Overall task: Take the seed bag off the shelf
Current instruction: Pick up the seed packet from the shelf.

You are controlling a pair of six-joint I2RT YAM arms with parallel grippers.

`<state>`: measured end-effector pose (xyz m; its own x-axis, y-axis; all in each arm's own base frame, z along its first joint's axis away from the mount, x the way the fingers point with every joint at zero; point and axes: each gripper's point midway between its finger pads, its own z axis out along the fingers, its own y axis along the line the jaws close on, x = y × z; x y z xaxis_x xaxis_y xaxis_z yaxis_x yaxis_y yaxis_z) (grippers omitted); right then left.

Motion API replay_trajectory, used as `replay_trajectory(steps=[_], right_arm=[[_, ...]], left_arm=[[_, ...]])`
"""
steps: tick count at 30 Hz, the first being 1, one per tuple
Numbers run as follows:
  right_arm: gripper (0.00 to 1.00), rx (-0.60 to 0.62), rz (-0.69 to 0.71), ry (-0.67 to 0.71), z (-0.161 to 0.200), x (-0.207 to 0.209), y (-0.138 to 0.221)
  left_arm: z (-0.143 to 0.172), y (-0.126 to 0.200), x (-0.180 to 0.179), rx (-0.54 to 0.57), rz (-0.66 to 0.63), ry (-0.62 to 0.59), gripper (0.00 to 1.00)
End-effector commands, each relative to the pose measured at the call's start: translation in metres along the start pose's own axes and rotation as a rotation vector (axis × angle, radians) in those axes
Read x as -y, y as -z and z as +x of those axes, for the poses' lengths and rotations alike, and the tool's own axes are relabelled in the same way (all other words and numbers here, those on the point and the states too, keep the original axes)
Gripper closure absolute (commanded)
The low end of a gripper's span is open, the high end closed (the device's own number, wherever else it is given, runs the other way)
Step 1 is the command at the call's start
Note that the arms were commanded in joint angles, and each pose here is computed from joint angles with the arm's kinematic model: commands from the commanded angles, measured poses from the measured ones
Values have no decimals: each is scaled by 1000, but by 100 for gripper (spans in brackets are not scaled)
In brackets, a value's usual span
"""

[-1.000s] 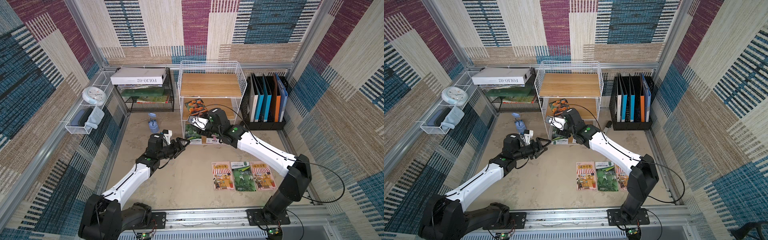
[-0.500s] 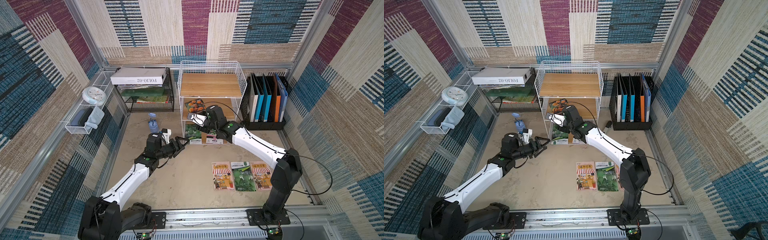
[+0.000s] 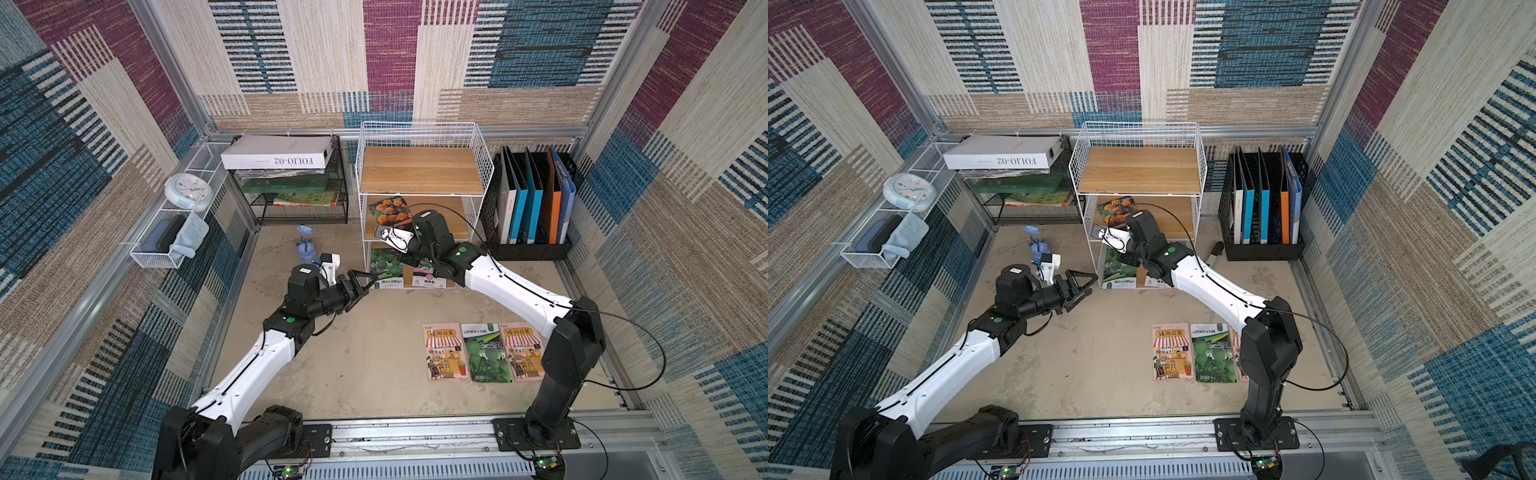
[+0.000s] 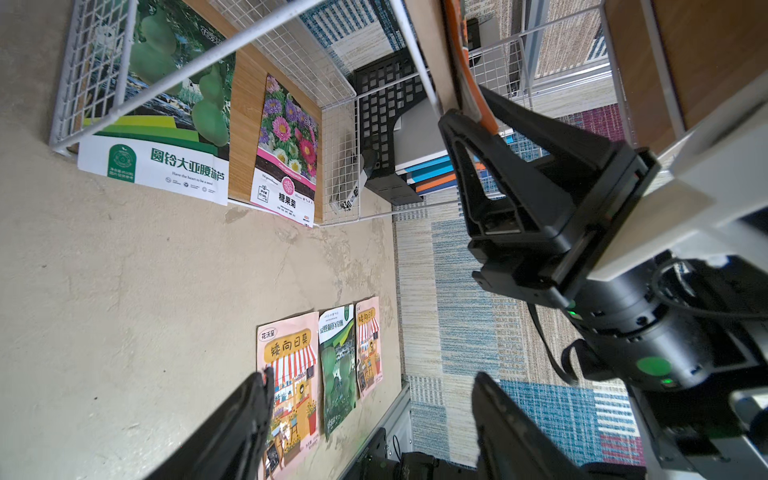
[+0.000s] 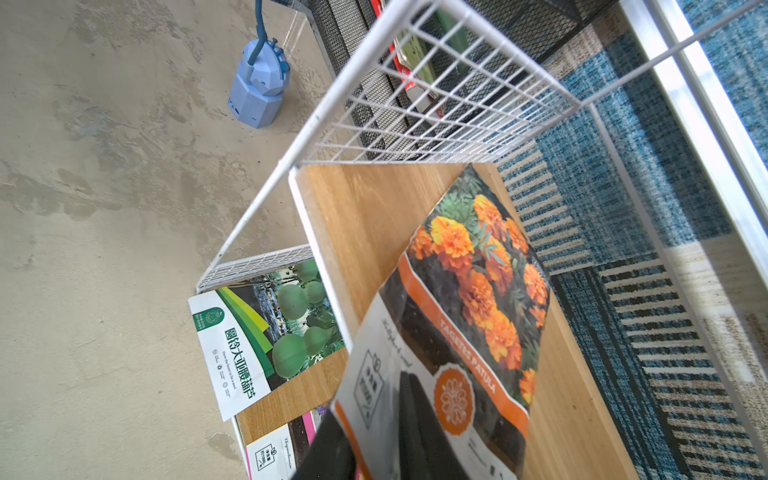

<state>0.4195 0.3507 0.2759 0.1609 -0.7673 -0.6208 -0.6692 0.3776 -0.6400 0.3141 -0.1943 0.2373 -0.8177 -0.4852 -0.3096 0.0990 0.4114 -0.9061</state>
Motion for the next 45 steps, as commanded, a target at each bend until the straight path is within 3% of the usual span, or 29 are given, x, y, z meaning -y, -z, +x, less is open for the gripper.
replay_trajectory(steps=[1,4,6,11,19,27,35,41,45], right_arm=[[85,37,7,-17,-9,2,4],[90,38,3,-17,-10,-1,6],[100,41,5,-14,-11,-2,10],[100,52,0,-2,-20,-13,22],[100,84,-26,4,-30,-37,44],[100,110,-71,14,-39,-66,59],[100,122,-116,26,-44,-92,71],[100,128,-133,26,-47,-104,75],[100,134,-137,27,-49,-108,77]], left_arm=[[-1,3,7,1,14,-10,22],[-2,6,11,9,17,-13,22],[-4,7,15,15,21,-10,21],[-13,9,25,43,31,12,18],[-36,5,31,138,47,99,4],[-53,-13,35,154,111,160,3],[-67,-27,51,133,150,142,3],[-64,-40,50,74,154,147,13],[-59,-49,47,35,157,157,31]])
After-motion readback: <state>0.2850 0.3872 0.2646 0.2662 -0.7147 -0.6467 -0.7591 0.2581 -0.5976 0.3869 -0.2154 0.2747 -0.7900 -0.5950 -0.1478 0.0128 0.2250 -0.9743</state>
